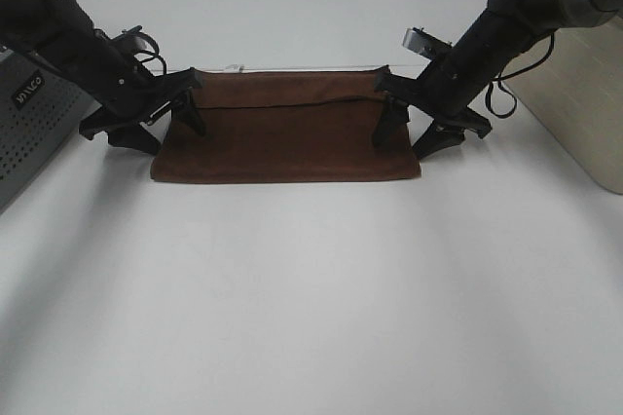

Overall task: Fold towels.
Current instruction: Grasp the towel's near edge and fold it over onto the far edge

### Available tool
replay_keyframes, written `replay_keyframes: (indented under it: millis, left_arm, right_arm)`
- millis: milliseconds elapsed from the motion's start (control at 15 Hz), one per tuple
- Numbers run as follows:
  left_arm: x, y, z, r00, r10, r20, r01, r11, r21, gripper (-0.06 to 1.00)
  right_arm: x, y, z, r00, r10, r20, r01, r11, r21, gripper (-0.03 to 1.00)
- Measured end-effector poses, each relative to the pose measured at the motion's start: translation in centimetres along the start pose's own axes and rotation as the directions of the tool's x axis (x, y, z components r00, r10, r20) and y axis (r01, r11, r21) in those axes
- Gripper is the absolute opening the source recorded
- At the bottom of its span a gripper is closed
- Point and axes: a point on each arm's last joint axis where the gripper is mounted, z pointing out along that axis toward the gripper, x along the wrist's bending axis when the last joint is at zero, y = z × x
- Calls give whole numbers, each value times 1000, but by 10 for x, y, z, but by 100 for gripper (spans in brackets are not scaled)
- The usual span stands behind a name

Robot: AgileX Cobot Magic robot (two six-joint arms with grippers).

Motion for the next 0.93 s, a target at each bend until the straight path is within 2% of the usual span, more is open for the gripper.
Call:
replay_keyframes:
  millis: [67,267,333,667,733,933]
  left_arm:
    - [-2,-2,3,1000,6,3,-6,999,36,59]
    - [1,-7,8,1000,5,-2,-4,996,87,8]
    - [1,-8,7,1000,5,-3,-5,995,99,2]
    - [-6,-17,-18,999,46,-24,-42,991,129,1]
    - [-7,-29,-33,998,47,-32,-43,991,128,1]
    - [-1,-72,-37,997,34,-72,-21,984,176,1]
  right_arm:
    - [-1,0,4,1000,9,-5,-9,1000,2,47]
    - [-3,0,7,1000,14,3,-14,1000,0,3]
    - [-4,0,7,1000,17,9,-17,1000,1,0]
    - [5,-14,-21,999,6,43,-9,998,59,0]
    - [5,-29,-27,999,22,47,-26,996,82,0]
    - [-1,-74,-31,996,60,60,-66,992,110,0]
